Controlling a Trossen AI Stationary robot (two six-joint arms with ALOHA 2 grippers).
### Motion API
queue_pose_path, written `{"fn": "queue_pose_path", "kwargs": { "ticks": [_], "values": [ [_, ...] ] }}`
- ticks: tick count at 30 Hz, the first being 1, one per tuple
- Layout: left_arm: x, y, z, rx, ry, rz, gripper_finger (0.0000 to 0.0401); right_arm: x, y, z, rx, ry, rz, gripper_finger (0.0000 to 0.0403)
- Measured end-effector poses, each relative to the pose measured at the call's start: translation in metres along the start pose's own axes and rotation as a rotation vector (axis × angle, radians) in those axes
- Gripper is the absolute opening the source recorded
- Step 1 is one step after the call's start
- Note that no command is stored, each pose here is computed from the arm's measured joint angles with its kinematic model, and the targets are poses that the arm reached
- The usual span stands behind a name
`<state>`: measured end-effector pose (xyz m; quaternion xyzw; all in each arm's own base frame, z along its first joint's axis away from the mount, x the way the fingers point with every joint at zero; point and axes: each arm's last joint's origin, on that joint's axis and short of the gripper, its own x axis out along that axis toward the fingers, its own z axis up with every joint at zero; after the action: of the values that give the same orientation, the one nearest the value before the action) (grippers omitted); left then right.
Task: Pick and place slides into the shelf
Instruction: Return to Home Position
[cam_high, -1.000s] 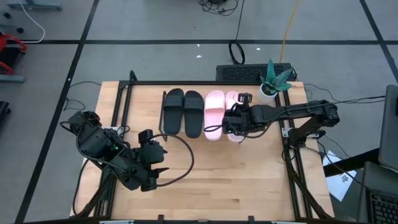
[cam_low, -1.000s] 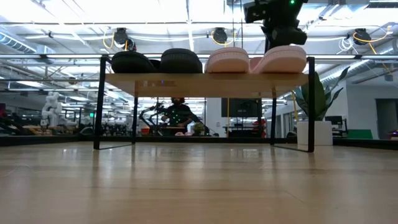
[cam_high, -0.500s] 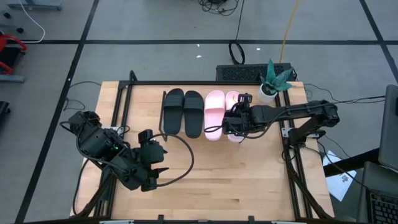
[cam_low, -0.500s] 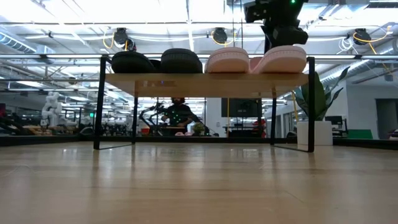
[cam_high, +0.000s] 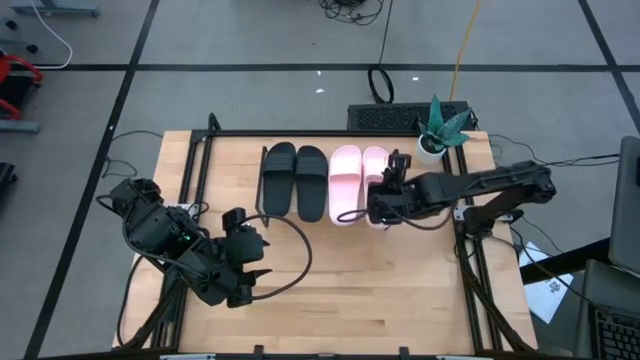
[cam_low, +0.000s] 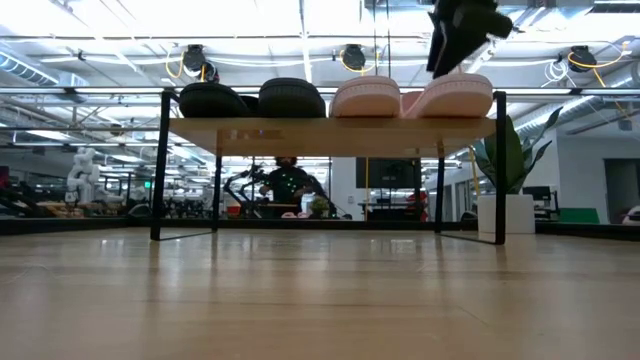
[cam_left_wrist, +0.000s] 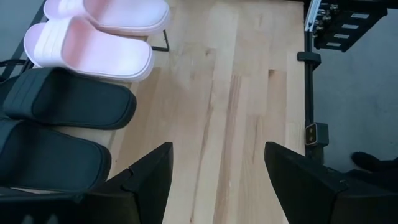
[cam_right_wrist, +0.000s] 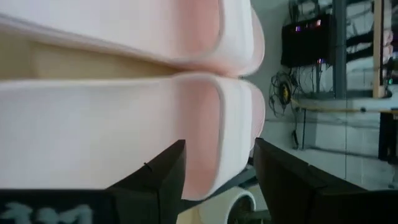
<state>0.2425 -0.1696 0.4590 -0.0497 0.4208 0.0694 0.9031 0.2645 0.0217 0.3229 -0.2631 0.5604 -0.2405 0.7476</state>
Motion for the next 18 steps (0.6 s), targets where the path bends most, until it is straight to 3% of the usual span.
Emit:
{"fn": "queue_pose_path", "kwargs": {
  "ticks": [4,7,13,18],
  "values": [
    [-0.001,0.0,0.0,0.053,0.0,-0.002,0.0253,-0.021,0.004,-0.002,-0.013,-0.077,0.021,0.0179],
    [-0.009,0.002,-0.003,0.093,0.023,-0.067,0.0253,-0.042,0.007,-0.006,0.027,-0.156,0.046,0.0178],
    [-0.037,0.002,-0.016,-0.047,0.051,-0.195,0.0253,-0.085,0.006,-0.029,0.218,-0.313,0.145,0.0178],
    [-0.056,-0.021,-0.04,0.016,0.022,-0.24,0.0253,-0.109,-0.003,-0.055,0.445,-0.358,0.348,0.0178]
  ]
}}
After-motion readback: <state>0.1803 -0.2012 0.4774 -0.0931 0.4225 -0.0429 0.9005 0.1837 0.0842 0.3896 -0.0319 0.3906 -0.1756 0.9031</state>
